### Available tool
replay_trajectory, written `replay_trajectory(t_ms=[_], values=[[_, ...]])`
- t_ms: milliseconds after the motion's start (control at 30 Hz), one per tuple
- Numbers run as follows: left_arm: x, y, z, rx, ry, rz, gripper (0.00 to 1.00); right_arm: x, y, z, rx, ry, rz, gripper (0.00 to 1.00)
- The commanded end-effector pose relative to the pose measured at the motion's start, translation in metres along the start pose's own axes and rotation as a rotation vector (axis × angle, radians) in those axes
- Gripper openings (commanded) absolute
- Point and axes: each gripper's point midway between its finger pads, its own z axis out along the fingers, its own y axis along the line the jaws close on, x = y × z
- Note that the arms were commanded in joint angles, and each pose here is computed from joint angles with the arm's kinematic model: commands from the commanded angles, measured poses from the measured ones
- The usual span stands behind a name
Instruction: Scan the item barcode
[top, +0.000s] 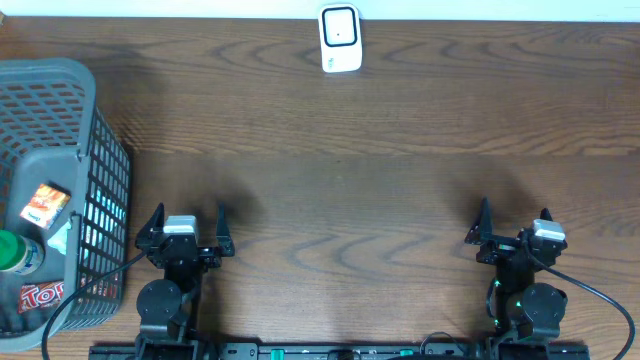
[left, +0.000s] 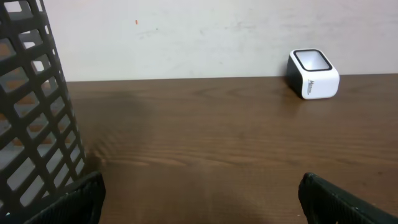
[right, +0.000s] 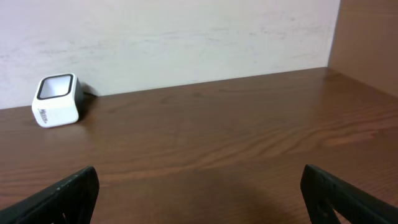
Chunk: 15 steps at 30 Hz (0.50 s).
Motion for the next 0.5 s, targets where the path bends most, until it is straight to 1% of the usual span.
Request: replay_trajectory(t_ms=[0,267,467], values=[[0.0180,-0.0009,0.0022,0.006,0.043,0.016,1.00,0.0000,-0.0015,-0.0002,0.005,-0.001,0.013,0.99],[0.0129,-0.0008,0.0023,0.005,0.022,0.015,1.00,0.0000,-0.0015,-0.0002,0.005,-0.001,0.013,0.99],[0.0163,0.0005,0.0022,-0.003,0.036,0.007,0.99,0.0000,-0.0015,-0.0002,0.005,-0.001,0.013,0.99]])
